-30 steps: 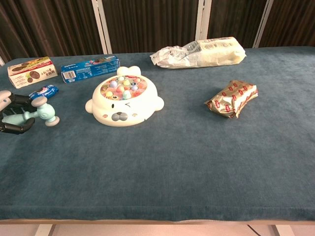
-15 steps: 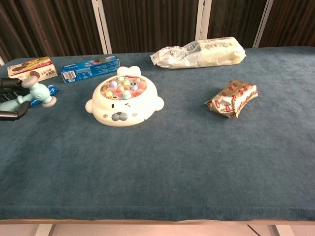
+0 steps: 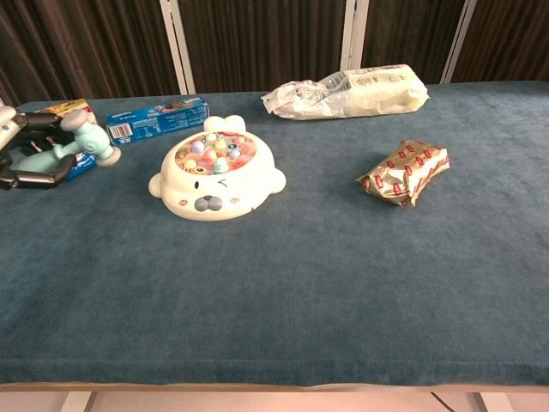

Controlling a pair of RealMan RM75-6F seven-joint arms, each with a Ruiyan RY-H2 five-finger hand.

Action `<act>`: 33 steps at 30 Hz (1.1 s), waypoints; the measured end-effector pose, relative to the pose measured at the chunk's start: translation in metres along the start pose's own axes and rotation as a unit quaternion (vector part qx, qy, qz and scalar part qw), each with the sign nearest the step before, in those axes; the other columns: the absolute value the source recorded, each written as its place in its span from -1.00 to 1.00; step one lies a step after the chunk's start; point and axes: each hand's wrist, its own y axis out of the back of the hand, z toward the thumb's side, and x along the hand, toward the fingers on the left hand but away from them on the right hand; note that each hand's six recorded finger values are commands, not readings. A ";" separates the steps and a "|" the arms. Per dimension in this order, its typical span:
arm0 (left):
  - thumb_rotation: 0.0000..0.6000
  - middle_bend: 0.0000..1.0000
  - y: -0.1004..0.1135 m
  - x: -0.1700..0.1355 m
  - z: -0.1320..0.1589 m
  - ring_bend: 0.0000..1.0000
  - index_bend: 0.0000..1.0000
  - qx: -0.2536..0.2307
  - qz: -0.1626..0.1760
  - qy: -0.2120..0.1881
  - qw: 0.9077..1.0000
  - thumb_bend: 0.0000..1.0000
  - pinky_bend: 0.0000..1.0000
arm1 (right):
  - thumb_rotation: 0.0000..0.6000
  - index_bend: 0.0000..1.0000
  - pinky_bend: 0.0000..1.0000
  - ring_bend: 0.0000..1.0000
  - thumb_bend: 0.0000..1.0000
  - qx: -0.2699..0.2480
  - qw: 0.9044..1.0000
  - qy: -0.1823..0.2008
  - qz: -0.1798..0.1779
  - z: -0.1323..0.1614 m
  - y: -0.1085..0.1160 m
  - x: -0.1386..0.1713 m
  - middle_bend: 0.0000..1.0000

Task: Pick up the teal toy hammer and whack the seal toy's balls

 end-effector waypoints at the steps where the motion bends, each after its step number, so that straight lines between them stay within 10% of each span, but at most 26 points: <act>1: 1.00 0.87 -0.002 0.006 0.007 0.96 0.60 0.003 -0.002 -0.003 1.000 0.60 1.00 | 1.00 -1.00 -1.00 -1.00 -0.40 0.000 1.000 -0.001 0.000 0.000 0.000 0.000 -1.00; 33: 1.00 0.87 -0.063 0.112 0.099 0.96 0.61 0.059 -0.062 0.026 0.996 0.58 1.00 | 1.00 -1.00 -1.00 -1.00 -0.40 -0.022 0.999 -0.019 -0.014 -0.016 0.014 0.001 -1.00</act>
